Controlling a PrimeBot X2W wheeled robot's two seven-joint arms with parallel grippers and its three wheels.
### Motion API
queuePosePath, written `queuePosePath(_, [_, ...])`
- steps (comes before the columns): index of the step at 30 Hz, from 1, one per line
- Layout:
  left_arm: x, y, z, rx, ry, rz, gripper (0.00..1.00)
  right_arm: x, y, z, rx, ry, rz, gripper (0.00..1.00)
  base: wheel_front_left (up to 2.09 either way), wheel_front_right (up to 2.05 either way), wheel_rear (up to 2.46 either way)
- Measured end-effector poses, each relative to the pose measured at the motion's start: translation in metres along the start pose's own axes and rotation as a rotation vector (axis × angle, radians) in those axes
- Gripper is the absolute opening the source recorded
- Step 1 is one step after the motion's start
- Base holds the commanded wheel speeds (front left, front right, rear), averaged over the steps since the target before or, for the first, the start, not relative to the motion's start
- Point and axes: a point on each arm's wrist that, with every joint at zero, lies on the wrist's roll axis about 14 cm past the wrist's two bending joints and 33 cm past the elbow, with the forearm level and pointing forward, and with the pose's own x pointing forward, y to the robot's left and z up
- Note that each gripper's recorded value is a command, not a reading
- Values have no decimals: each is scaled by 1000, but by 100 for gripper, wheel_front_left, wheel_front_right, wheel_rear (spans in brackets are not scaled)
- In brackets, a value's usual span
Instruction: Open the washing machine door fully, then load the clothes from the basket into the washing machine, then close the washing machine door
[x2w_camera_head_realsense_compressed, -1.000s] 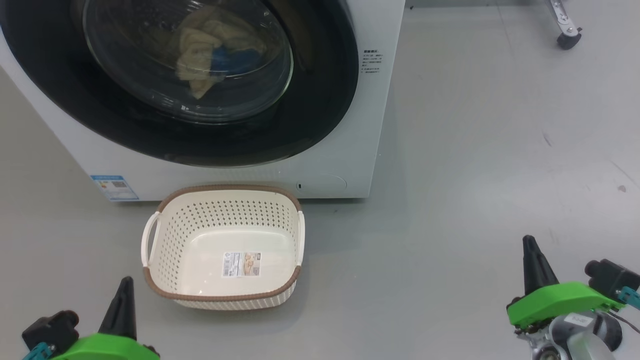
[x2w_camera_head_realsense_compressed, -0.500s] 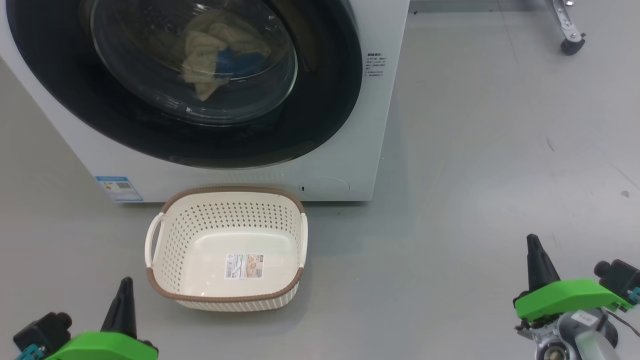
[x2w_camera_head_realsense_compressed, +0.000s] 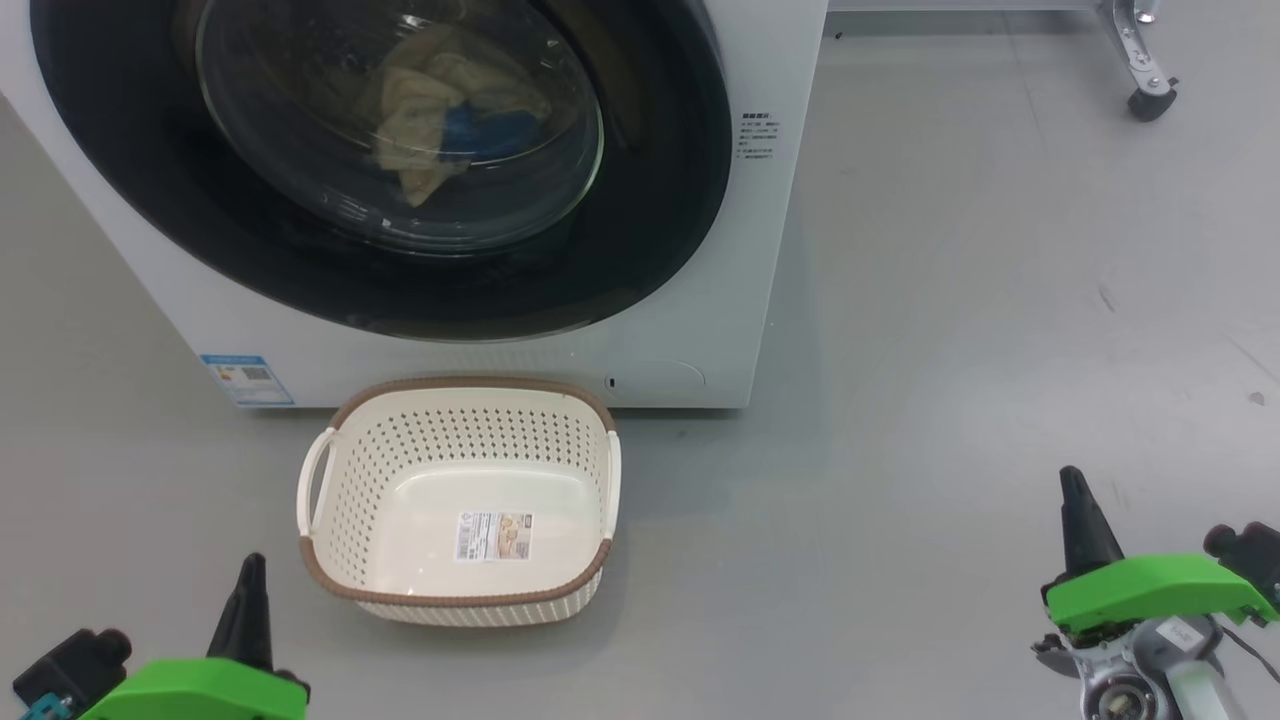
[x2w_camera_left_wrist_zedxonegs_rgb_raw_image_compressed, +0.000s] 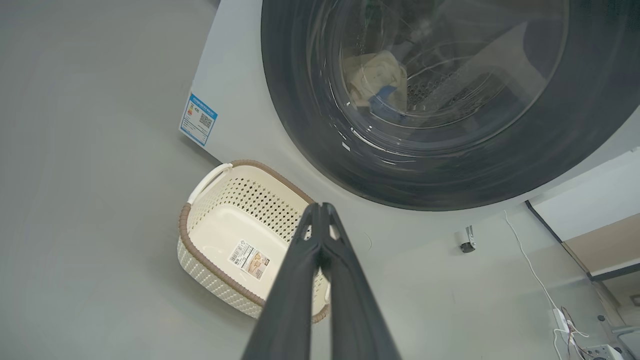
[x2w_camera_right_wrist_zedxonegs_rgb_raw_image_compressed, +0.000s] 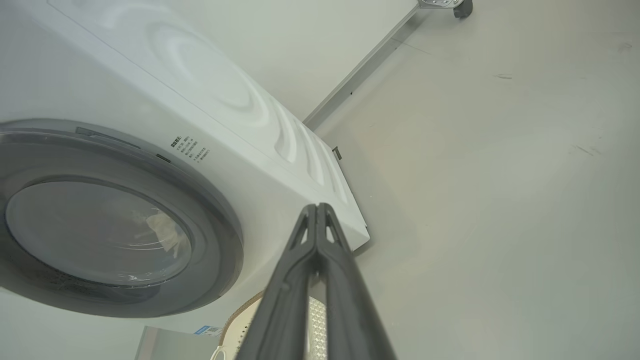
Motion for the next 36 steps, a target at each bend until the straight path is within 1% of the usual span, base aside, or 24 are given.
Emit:
queuePosePath(20, [-3, -2, 6, -208, -13, 12, 0, 2, 5, 4, 184, 5, 8, 0, 0, 0, 0])
queuePosePath(36, [-5, -6, 12, -395, -33, 5, 0, 3, 12, 9, 349, 13, 28, 0, 0, 0, 0])
